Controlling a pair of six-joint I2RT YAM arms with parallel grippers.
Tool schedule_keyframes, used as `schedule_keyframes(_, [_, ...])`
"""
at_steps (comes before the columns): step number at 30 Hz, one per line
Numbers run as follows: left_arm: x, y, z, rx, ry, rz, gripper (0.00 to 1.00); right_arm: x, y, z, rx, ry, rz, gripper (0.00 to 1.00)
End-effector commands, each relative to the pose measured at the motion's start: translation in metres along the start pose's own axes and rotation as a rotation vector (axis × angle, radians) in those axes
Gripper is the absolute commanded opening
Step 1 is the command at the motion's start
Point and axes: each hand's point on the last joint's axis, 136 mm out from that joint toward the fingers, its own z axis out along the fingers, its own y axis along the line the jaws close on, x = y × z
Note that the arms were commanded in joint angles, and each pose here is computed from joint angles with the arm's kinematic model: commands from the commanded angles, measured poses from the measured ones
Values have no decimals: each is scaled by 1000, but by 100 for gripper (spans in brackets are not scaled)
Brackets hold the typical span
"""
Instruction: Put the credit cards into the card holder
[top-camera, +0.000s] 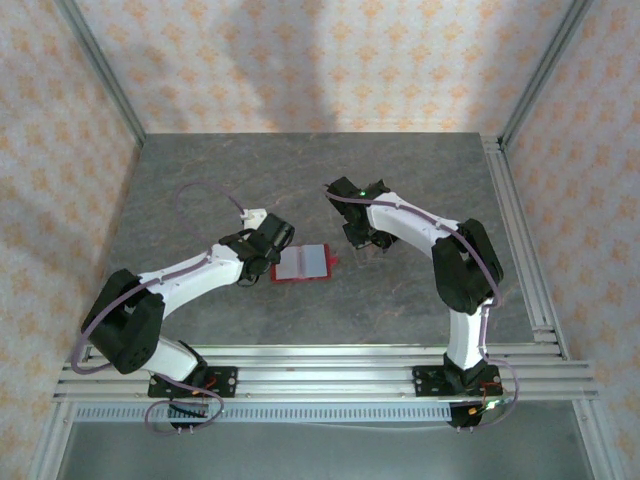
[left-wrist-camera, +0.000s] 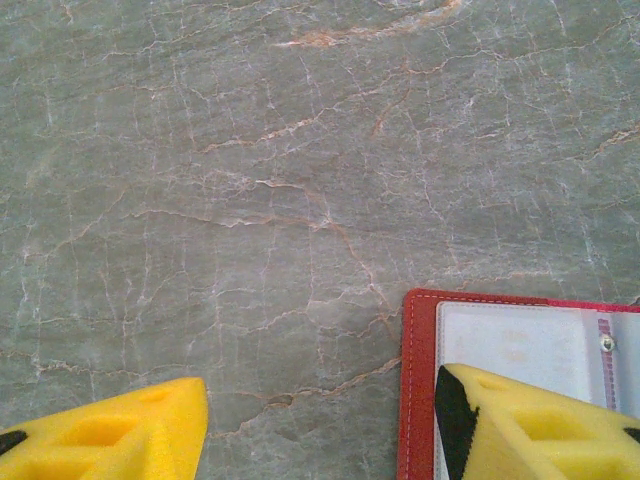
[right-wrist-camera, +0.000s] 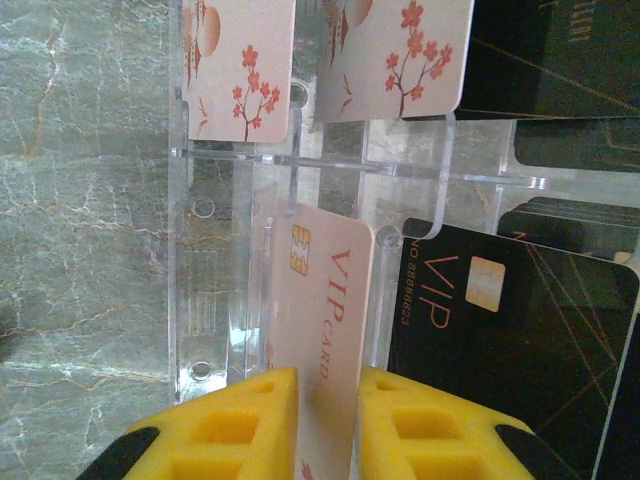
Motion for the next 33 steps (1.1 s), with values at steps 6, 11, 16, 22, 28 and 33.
schedule_keyframes(6, [-5, 5, 0, -23, -13, -1, 63, -3, -2, -15, -16, -24, 9, 20])
schedule_keyframes(11, [-5, 4, 0, -22, -14, -2, 63, -3, -1, -16, -23, -26, 13, 19])
schedule_keyframes(16, [-5, 5, 1, -25, -12, 0, 63, -5, -1, -18, -25, -31, 15, 19])
schedule_keyframes(22, [-4, 5, 1, -24, -13, -1, 62, -7, -1, -21, -28, -39, 19, 20])
schedule_keyframes(28, [-4, 5, 1, -23, -11, -3, 62, -8, -1, -23, -33, -46, 25, 20])
schedule_keyframes(33, [-4, 5, 1, -23, -13, -3, 62, -10, -1, -26, -37, -53, 28, 20])
